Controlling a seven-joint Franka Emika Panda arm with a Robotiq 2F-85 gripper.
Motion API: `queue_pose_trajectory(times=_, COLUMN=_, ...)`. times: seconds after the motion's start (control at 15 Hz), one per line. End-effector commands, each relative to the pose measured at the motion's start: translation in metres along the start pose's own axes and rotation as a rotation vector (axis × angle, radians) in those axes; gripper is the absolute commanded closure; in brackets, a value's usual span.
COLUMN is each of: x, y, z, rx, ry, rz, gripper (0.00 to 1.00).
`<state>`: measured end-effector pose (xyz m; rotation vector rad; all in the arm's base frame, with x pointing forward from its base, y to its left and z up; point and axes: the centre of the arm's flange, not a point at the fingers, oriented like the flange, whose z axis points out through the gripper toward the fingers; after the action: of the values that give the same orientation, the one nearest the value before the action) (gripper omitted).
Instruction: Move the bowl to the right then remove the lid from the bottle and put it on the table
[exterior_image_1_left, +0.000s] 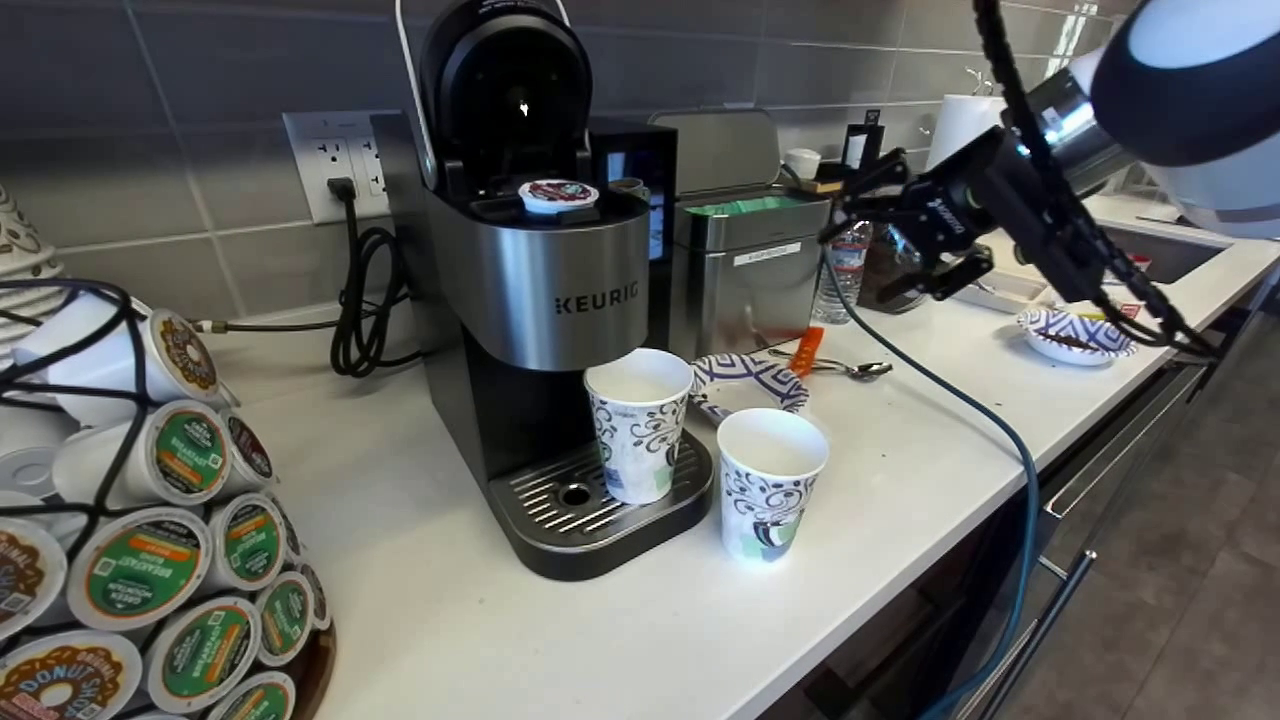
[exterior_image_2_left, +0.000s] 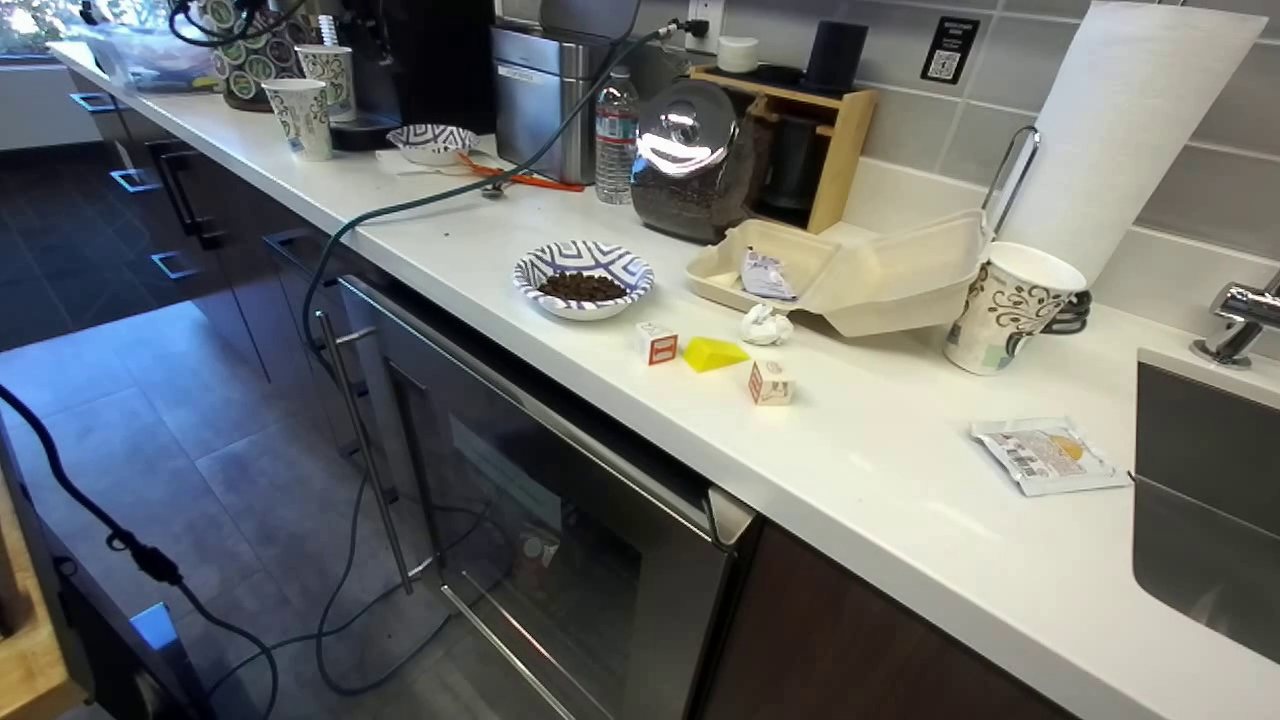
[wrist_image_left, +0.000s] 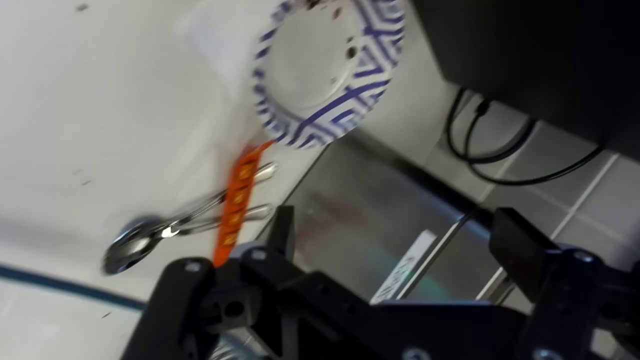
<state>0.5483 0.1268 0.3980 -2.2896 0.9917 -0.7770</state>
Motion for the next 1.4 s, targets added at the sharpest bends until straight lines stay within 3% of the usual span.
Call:
queue_pose_trajectory(times=0.0, x=0.002, y=0.003, z=0.053, rx=0.186, ry=-0.053, rz=-0.041, gripper=0.00)
queue_pose_trajectory(times=0.53, x=0.028, y=-0.031, z=0.035, rx=0.426, ry=-0.309, rz=-0.205, gripper=0.00)
queue_pose_trajectory(times=0.73, x=0.036, y=-0.008, z=0.045, rx=0.506, ry=-0.458, rz=-0.209, gripper=0.00)
queue_pose_trajectory(times=0.93, x=0.035, y=0.047, z=0.057, rx=0.567, ry=-0.630, rz=-0.176, gripper=0.00)
queue_pose_trajectory(times=1.07, x=0.027, y=0.100, z=0.063, rx=0.556, ry=-0.759, rz=-0.143, gripper=0.00)
queue_pose_trajectory(times=1.2, x=0.017, y=0.156, z=0.064, rx=0.462, ry=-0.842, rz=-0.095, gripper=0.00)
queue_pose_trajectory(times=1.33, x=0.014, y=0.184, z=0.063, rx=0.349, ry=-0.814, rz=-0.088, gripper=0.00)
